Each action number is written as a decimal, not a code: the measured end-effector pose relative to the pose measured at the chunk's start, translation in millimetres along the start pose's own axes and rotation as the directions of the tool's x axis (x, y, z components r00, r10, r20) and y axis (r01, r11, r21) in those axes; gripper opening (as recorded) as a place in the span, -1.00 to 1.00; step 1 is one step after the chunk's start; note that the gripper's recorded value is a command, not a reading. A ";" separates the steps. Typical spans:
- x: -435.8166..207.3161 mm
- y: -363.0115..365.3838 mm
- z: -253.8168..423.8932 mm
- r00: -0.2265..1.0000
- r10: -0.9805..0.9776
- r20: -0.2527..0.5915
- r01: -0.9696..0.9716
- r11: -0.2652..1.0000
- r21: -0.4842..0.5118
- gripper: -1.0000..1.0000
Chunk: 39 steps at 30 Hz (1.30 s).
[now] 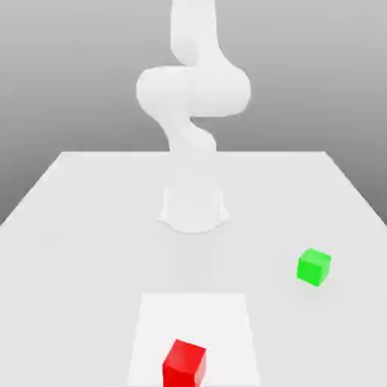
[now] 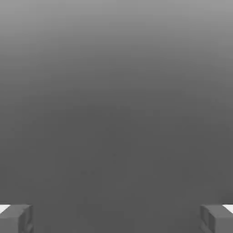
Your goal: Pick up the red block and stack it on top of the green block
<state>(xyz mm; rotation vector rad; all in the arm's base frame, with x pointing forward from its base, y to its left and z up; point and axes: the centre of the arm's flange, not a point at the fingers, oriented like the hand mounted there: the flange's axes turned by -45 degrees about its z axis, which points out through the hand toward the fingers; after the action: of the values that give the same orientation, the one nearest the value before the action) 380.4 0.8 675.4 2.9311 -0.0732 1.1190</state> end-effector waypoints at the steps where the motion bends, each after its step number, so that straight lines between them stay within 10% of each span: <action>1: -0.5 -0.4 21.1 0.999 0.012 0.030 -0.012 1.000 -0.009 0.00; 22: -169.8 15.3 376.0 0.788 0.276 0.551 -0.203 0.960 -0.191 0.00; 30: -263.0 15.8 460.8 0.709 0.325 0.626 -0.234 0.946 -0.225 0.00; 31: -268.8 15.8 466.5 0.709 0.325 0.626 -0.234 0.946 -0.226 -1.00; 39: -261.9 15.7 459.6 0.709 0.325 0.626 -0.235 0.946 -0.226 -1.00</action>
<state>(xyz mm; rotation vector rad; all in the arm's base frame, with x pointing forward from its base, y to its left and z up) 490.8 -12.8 158.0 3.0868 -0.5874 0.0020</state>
